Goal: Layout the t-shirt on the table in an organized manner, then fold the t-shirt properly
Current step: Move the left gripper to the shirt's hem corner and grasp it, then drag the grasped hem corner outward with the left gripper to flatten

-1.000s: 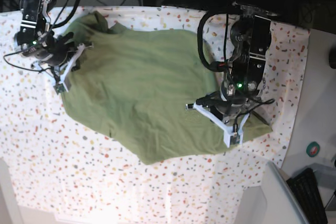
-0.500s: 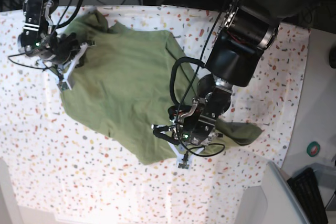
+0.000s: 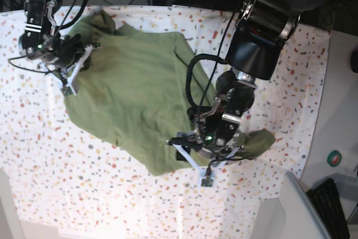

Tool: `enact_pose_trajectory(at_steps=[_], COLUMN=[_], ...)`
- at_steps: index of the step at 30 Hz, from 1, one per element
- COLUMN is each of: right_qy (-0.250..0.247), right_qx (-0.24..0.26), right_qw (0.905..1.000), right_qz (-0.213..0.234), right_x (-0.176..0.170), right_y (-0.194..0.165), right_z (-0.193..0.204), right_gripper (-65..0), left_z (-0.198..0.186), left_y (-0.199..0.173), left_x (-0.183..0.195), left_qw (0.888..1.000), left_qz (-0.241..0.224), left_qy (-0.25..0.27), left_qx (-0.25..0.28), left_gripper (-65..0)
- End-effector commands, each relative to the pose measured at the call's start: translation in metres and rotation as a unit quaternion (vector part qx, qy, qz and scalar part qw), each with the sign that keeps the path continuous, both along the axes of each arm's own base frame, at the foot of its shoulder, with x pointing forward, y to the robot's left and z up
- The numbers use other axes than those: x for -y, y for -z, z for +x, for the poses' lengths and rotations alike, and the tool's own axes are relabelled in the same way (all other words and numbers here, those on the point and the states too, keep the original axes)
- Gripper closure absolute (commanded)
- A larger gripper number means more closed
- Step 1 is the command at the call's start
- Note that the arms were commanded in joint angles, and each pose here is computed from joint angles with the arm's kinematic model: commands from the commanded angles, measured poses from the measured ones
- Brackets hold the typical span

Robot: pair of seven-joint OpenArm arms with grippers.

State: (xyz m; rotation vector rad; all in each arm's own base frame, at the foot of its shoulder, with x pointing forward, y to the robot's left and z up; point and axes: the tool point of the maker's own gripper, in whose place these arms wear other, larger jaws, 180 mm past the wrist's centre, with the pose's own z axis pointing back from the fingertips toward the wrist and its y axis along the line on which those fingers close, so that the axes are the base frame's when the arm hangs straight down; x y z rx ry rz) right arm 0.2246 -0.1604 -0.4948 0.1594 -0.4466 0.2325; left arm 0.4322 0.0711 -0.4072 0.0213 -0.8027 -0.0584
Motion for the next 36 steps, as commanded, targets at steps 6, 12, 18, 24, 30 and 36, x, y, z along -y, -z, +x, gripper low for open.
enact_pose_trajectory(at_steps=[6, 12, 18, 24, 30, 36], right_qy=[0.003, 0.003, 0.005, 0.005, 0.005, 0.005], right_qx=[0.023, 0.021, 0.007, 0.008, 0.008, 0.005], right_qw=[0.9997, 0.9998, 0.9999, 0.9999, 0.9999, 0.9999], right_qz=[0.002, 0.003, 0.009, 0.009, 0.01, 0.01], right_x=[0.002, 0.001, 0.0, 0.0, -0.001, -0.001], right_y=[-0.009, -0.008, 0.001, 0.0, 0.001, 0.002], right_z=[0.013, 0.012, 0.006, 0.008, 0.007, 0.005], right_gripper=[0.0, 0.0, 0.0, 0.0, 0.0, 0.0], left_z=[-0.015, -0.053, -0.062, -0.022, 0.027, 0.048], left_y=[-0.008, 0.006, 0.026, 0.029, -0.002, -0.002], left_x=[-0.036, -0.034, -0.027, -0.023, -0.012, -0.016], left_qw=[0.999, 1.0, 0.999, 0.999, 1.0, 0.999], left_qz=[-0.006, -0.009, 0.002, 0.023, 0.021, 0.035], left_qy=[-0.037, -0.027, -0.015, -0.011, -0.011, -0.019], left_qx=[0.01, -0.001, -0.029, -0.039, 0.004, 0.002], left_gripper=[-15.6, 0.0, 0.0, 0.0, 0.0, 0.0])
